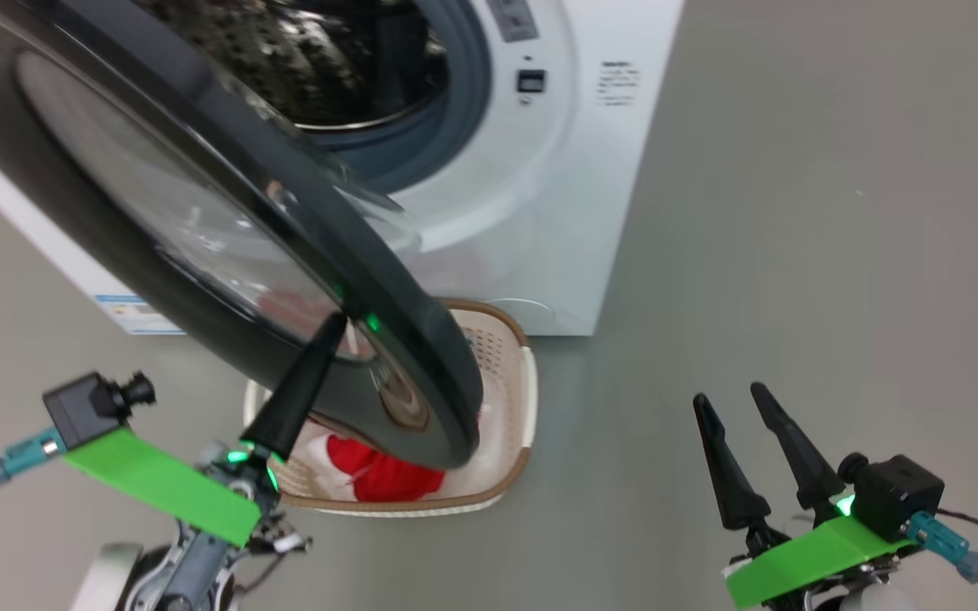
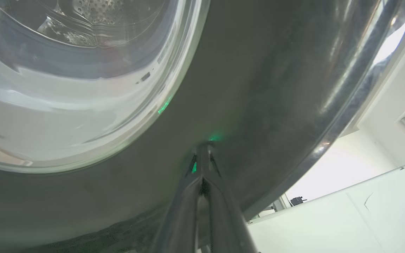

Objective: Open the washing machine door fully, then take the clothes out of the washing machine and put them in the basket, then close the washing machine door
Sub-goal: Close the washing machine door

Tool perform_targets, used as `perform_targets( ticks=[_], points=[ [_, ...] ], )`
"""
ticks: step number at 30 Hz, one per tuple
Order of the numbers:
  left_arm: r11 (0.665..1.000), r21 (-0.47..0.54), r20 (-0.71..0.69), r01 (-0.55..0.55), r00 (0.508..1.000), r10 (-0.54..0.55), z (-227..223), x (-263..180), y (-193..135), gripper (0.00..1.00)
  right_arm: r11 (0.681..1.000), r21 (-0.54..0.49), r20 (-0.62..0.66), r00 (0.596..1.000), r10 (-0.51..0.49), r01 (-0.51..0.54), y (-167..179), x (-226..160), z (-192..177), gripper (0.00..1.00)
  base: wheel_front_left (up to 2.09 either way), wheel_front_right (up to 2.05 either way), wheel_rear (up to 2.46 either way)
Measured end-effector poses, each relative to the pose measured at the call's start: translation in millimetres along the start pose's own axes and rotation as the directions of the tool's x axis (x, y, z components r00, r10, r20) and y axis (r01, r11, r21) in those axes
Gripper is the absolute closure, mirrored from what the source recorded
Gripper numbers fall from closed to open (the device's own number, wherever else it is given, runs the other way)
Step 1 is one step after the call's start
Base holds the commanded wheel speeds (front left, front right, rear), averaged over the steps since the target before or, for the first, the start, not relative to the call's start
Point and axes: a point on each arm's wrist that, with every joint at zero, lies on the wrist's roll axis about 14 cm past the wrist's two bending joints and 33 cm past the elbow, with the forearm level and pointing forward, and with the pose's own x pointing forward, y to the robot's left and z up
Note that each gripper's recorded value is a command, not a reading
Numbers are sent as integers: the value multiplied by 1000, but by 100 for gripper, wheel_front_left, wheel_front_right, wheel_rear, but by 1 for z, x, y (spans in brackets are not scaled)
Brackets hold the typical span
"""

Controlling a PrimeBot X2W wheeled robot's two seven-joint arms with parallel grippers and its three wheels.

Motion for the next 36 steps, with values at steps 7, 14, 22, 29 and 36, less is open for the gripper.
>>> perform_targets(
  ticks=[7, 14, 22, 29, 36],
  points=[
    [993, 114, -31, 11, 999, -7, -9, 45, 9, 100, 997, 13, 35, 996, -80, 80, -26, -4, 12, 0, 0, 0, 0],
    [982, 190, -19, 16, 1000, -12, -12, 86, 22, 100, 986, 32, 39, 986, -163, 162, -50, -19, 14, 0, 0, 0, 0],
    [971, 239, 12, 12, 1000, -15, -11, 126, 32, 100, 972, 35, 41, 972, -233, 232, -69, -34, 15, 0, 0, 0, 0],
    [967, 253, 36, 2, 999, -11, -6, 142, 33, 100, 968, 33, 46, 967, -249, 248, -73, -39, 17, 0, 0, 0, 0],
    [962, 273, 31, 2, 999, -10, -8, 133, 30, 100, 973, 34, 56, 972, -229, 228, -67, -36, 20, 0, 0, 0, 0]
  ],
)
